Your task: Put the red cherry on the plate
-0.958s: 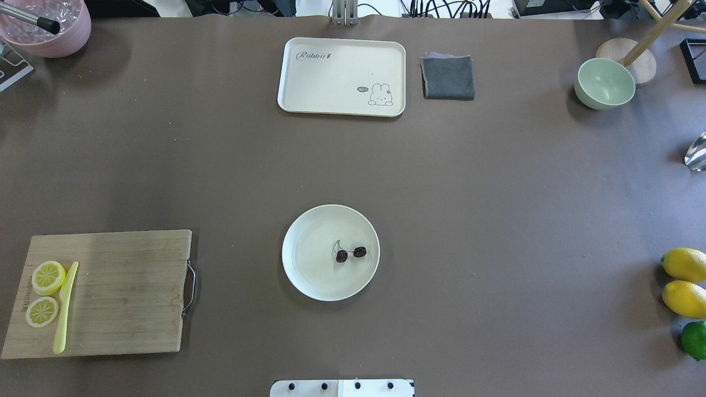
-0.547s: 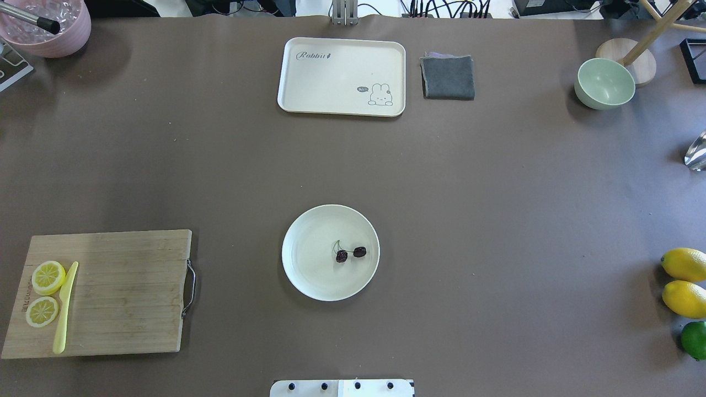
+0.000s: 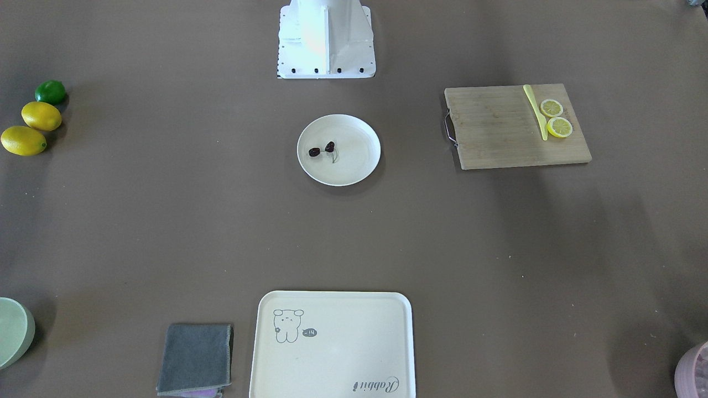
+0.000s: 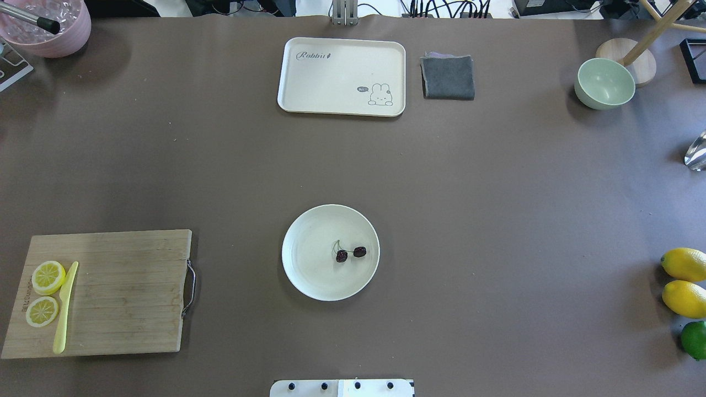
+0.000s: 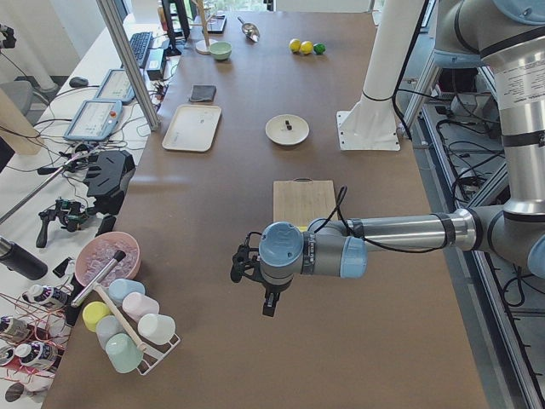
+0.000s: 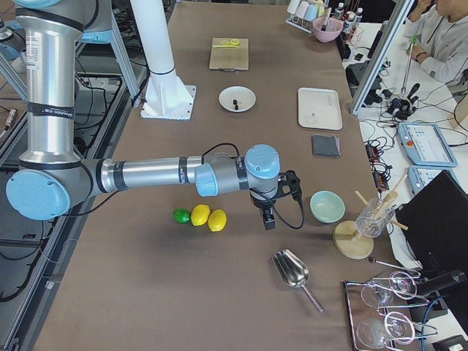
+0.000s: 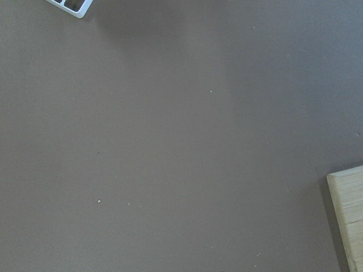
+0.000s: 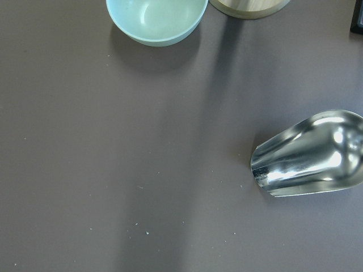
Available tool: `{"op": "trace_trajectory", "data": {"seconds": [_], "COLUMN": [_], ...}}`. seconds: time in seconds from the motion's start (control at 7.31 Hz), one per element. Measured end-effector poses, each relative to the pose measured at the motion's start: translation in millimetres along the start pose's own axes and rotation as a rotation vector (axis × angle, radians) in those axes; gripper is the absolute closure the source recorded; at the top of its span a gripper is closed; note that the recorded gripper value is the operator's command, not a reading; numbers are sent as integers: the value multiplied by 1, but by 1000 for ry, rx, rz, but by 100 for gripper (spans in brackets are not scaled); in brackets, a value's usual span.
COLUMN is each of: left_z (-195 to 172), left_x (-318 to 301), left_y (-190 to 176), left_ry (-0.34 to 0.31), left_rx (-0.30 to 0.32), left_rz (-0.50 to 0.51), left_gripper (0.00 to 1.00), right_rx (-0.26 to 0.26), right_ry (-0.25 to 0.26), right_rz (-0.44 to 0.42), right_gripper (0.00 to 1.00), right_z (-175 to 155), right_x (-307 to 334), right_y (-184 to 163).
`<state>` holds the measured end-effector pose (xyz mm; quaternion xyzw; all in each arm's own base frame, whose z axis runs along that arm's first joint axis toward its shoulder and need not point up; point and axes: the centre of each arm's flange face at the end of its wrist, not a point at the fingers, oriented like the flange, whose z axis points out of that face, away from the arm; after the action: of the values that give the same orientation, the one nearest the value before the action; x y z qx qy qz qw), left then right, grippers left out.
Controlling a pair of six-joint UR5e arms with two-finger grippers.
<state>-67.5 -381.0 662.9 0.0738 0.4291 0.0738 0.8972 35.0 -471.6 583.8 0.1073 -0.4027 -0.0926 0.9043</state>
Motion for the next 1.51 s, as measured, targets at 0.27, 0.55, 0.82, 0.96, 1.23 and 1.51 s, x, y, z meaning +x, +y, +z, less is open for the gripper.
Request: {"op": "trace_trajectory", "data": {"seconds": [0.27, 0.55, 0.82, 0.96, 1.23, 1.51], "left_z": [-1, -1, 3, 4, 5, 2], "left_x": [8, 9, 2, -1, -5, -12], "left_y": [-3, -3, 1, 2, 3, 2], "left_ry": [75, 89, 68, 51, 36, -24], "left_rx": [21, 47, 41, 38, 35, 33], "left_rz": [14, 47, 42, 38, 30, 29], "left_gripper": [2, 2, 2, 2, 2, 2], "right_rx": [6, 10, 6, 5, 6, -9], "right_ry": [-7, -31, -37, -37, -37, -29], "right_rz": [-5, -7, 8, 15, 16, 26], "right_gripper": [0, 0, 0, 0, 0, 0], "right_z": [-2, -2, 1, 2, 2, 9], "right_x": [-2, -4, -1, 0, 0, 7], "right_y": [-3, -3, -1, -1, -1, 7]}}
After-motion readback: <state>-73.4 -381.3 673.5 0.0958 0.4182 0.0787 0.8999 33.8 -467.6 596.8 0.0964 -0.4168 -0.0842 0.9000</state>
